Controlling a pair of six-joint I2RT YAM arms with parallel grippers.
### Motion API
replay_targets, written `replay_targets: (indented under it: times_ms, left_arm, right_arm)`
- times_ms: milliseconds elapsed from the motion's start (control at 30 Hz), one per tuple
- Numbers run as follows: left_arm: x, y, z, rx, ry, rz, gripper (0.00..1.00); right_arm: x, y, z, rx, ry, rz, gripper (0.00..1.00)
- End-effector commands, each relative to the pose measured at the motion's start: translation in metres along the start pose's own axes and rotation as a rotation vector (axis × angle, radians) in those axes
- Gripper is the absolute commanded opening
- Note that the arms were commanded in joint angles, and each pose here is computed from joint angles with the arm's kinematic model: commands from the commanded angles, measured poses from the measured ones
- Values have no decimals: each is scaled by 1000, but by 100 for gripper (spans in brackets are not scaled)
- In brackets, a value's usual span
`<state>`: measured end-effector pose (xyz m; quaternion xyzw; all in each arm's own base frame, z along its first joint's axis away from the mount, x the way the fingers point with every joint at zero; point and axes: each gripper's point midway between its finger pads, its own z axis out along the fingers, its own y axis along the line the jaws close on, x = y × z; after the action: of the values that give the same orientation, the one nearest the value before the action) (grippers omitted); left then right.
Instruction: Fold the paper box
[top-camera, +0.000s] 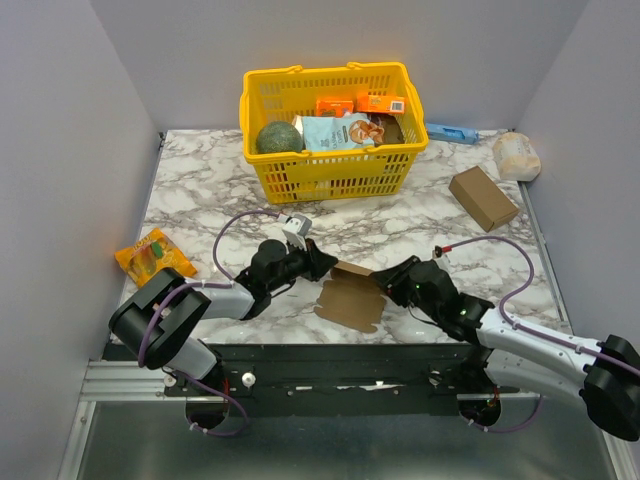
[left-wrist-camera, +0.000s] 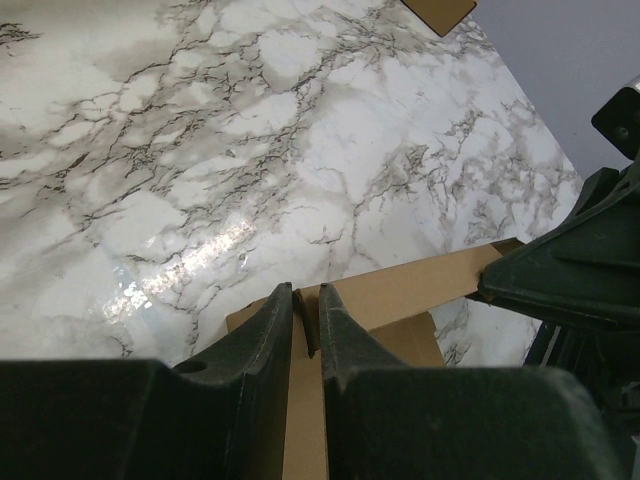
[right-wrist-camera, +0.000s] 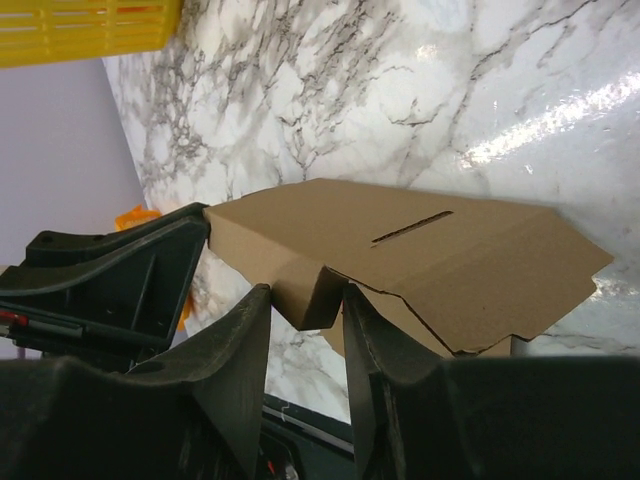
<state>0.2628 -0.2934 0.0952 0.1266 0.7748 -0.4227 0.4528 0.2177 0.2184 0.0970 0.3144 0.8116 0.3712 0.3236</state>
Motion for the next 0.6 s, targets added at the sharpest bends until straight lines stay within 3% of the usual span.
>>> replay_targets:
  times_ms: [0,367,467,533,567]
  left_arm:
    - [85,32,-28,-121,287,-9,22]
    - [83,31,-27,-118,281,-2,23]
    - [81,29,-27,-114,276,-2,22]
    - [81,29,-27,-111,274,0,22]
    - [81,29,-27,-113,275,0,23]
  right_arm:
    - [-9,13,7,-62,-46,16,38]
    - [-13,10,12,-66,-65,47,22]
    - [-14,2,13,-53,-80,76,12]
    - [-15,1,14,-52,-87,98,1]
    - [-15,-2,15,-46,-89,104,1]
